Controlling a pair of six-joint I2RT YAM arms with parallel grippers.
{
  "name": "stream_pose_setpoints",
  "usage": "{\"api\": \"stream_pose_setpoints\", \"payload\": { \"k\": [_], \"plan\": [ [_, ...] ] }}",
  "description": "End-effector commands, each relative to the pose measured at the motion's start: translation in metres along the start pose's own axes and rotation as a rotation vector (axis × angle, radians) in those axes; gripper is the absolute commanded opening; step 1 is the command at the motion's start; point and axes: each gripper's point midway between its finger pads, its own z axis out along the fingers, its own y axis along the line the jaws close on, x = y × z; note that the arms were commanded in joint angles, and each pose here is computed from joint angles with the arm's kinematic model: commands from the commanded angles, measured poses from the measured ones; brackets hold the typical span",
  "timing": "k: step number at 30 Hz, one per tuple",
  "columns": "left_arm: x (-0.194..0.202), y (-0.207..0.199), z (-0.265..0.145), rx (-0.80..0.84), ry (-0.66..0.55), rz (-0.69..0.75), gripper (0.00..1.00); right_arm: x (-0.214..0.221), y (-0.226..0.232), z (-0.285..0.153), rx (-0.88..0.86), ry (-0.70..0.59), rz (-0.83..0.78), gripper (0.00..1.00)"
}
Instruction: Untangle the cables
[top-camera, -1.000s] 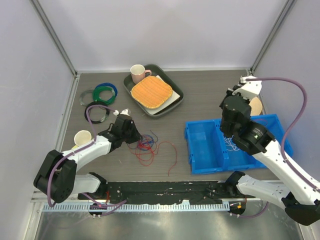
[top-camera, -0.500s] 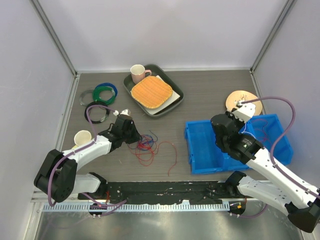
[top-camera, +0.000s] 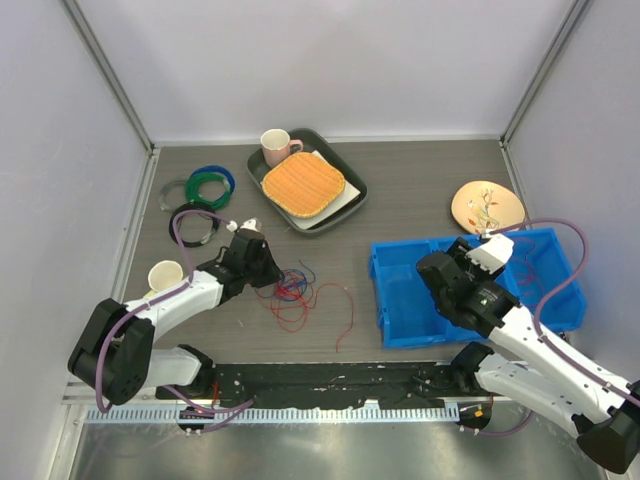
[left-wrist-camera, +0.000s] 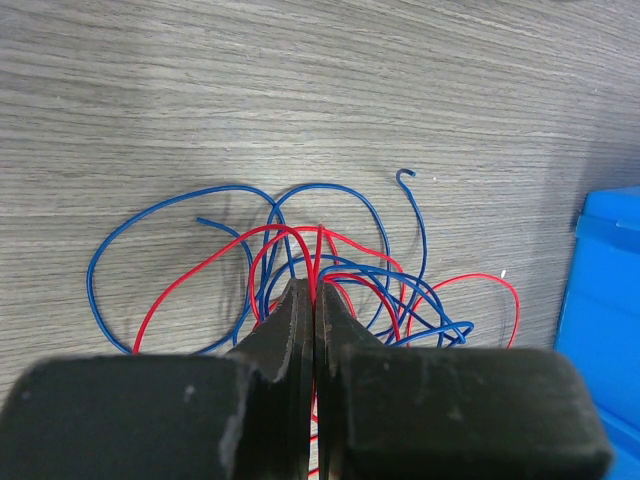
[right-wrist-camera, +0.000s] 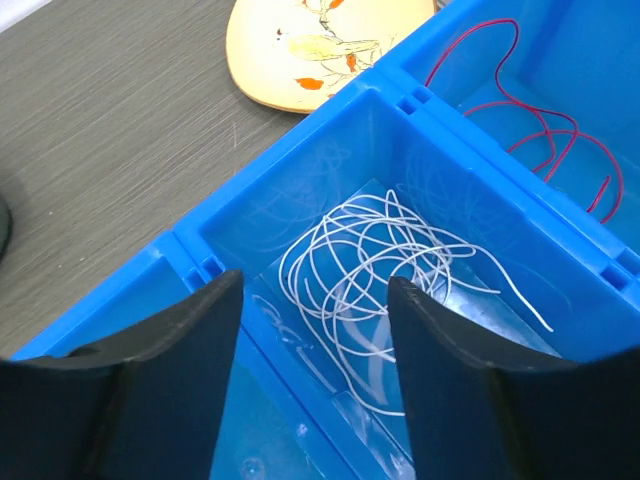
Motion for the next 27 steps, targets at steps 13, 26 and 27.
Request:
{"api": "stream_pose_setpoints", "payload": {
  "k": [13, 26, 27],
  "plan": [
    [-0.013, -0.014, -0.011, 0.040, -0.038, 0.002, 0.00, -0.021, 0.168, -0.125, -1.165, 0.108, -0.122, 0.90],
    [-0.014, -0.007, -0.018, 0.006, -0.069, -0.131, 0.00, 0.155, 0.276, -0.219, -1.479, 0.182, -0.722, 0.87],
    [-0.012, -0.003, -0.018, -0.012, -0.063, -0.139, 0.00, 0.173, 0.281, -0.216, -1.466, 0.215, -0.753, 0.85]
  ]
}}
